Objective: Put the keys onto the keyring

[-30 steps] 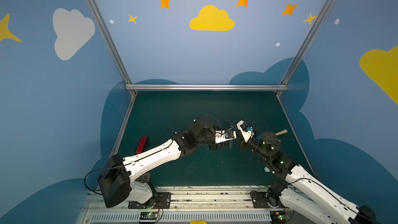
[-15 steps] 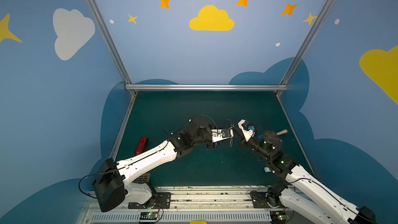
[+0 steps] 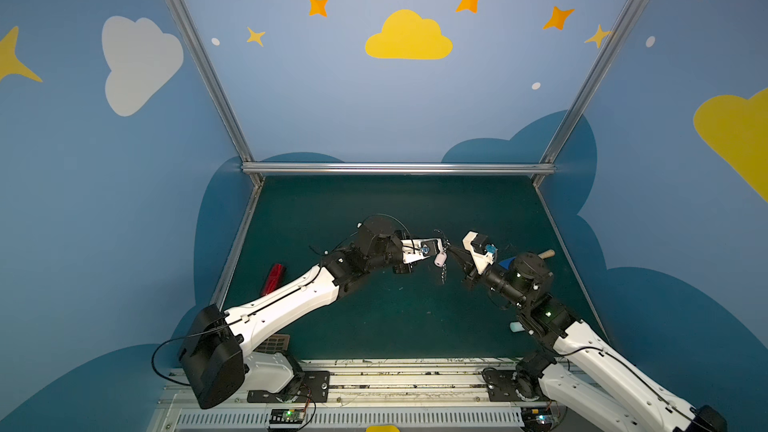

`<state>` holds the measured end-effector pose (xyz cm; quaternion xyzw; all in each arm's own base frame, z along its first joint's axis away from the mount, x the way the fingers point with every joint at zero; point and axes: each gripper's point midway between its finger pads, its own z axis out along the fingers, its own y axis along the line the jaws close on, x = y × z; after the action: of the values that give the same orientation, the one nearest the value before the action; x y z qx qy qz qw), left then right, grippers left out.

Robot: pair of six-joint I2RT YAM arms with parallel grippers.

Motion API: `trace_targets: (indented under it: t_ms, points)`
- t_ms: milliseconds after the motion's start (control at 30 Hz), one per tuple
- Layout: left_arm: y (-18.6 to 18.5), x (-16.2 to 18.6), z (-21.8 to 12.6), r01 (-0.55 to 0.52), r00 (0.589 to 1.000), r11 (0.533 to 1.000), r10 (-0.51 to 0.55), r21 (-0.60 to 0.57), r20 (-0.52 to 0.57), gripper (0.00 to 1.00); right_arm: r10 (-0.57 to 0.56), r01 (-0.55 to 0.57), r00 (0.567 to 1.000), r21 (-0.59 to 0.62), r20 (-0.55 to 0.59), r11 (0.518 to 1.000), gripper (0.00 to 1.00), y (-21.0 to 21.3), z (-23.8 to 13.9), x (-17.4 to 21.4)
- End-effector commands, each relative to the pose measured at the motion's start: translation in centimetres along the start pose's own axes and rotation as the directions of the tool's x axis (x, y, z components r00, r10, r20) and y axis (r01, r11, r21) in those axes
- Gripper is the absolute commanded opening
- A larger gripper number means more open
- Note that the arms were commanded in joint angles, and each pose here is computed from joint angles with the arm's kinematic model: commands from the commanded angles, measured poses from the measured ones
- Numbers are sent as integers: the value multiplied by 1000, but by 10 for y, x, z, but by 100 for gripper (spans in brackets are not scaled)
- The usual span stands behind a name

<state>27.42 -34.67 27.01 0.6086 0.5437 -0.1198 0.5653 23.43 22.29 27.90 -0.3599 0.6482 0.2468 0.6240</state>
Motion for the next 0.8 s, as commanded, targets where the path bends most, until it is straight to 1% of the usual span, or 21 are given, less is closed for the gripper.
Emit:
trace_targets:
  t_ms: [0,100,267,400,767]
  points:
    - [-2,-17,-4,-51,997,999,51,-2,66,25,10,-9,998,-19,60,1000,0,1,-3,-20]
    - [-4,-22,-4,-66,994,998,67,-16,85,25,20,-19,998,-20,62,1000,0,1,-3,-20]
    - [-15,-25,-2,-95,992,995,93,26,85,23,34,-33,998,-20,57,999,0,0,-1,-20]
    - [-15,-24,-3,-101,992,995,99,20,81,23,36,-34,998,-28,61,999,0,2,-1,-21]
    - [-9,-33,2,-68,994,998,67,7,91,19,31,-29,998,-40,53,999,0,5,-4,-18]
